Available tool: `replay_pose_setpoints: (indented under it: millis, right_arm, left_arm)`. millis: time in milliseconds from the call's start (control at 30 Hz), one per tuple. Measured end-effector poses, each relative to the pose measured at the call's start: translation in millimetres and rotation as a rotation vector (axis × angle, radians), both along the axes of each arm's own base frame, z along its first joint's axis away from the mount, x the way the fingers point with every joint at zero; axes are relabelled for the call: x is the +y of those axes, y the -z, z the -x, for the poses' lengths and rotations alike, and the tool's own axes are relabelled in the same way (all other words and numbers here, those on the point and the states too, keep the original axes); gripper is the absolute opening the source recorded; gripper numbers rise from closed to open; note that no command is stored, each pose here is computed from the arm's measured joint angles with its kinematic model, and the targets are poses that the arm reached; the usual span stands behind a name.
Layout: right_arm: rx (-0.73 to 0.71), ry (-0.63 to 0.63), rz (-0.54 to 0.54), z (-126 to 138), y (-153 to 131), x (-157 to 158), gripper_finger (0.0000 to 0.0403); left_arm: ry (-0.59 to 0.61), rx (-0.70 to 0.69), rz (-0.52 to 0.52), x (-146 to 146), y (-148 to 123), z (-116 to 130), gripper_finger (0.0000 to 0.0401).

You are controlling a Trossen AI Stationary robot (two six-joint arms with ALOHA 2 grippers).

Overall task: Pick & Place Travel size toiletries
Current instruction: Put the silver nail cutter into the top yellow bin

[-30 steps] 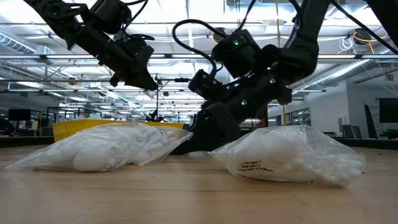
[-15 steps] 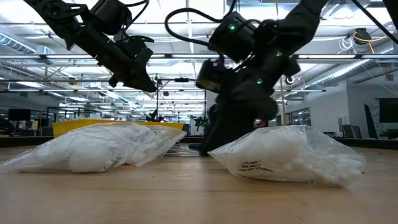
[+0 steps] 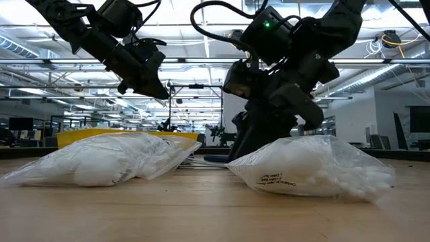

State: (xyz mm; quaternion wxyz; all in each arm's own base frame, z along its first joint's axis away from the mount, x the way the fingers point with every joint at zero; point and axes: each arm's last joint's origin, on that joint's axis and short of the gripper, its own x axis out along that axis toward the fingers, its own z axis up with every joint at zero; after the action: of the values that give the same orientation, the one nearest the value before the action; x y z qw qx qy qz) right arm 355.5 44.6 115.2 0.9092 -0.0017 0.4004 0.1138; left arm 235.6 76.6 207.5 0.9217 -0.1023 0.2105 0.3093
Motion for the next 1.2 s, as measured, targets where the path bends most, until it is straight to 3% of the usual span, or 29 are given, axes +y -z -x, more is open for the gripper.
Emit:
replay_pose_setpoints:
  millis: [267, 400, 533, 700, 867, 1000, 1200]
  right_arm:
    - [-0.017, 0.077, 0.133, 1.7, -0.7, 11.9, 0.0214]
    - [-0.059, 0.071, 0.123, -1.1, -3.1, 14.5, 0.0253]
    - [-0.13, 0.073, 0.105, -8.8, 0.8, 15.6, 0.0264]
    - [-0.115, 0.036, 0.048, -14.1, 18.9, 10.8, 0.025]
    - [0.016, 0.04, 0.059, -8.3, 35.8, 0.5, 0.0216]
    - [0.147, 0.048, 0.071, 1.7, 40.8, -5.2, 0.0178]
    - [0.179, 0.029, 0.057, 4.1, 42.1, -8.1, 0.0106]
  left_arm:
    - [0.0, 0.0, 0.0, 0.0, 0.0, 0.0, 0.0033]
    - [0.0, -0.001, 0.0, 0.0, 0.0, 0.0, 0.0033]
    - [0.0, -0.003, 0.001, 0.0, -0.1, -0.1, 0.0033]
    - [-0.001, -0.003, 0.002, 0.0, -0.2, -0.1, 0.0033]
    - [0.0, -0.002, 0.002, -0.1, -0.1, 0.0, 0.0033]
    - [0.0, -0.001, 0.002, -0.1, 0.0, 0.0, 0.0033]
    - [0.0, 0.001, 0.001, 0.0, 0.1, 0.1, 0.0033]
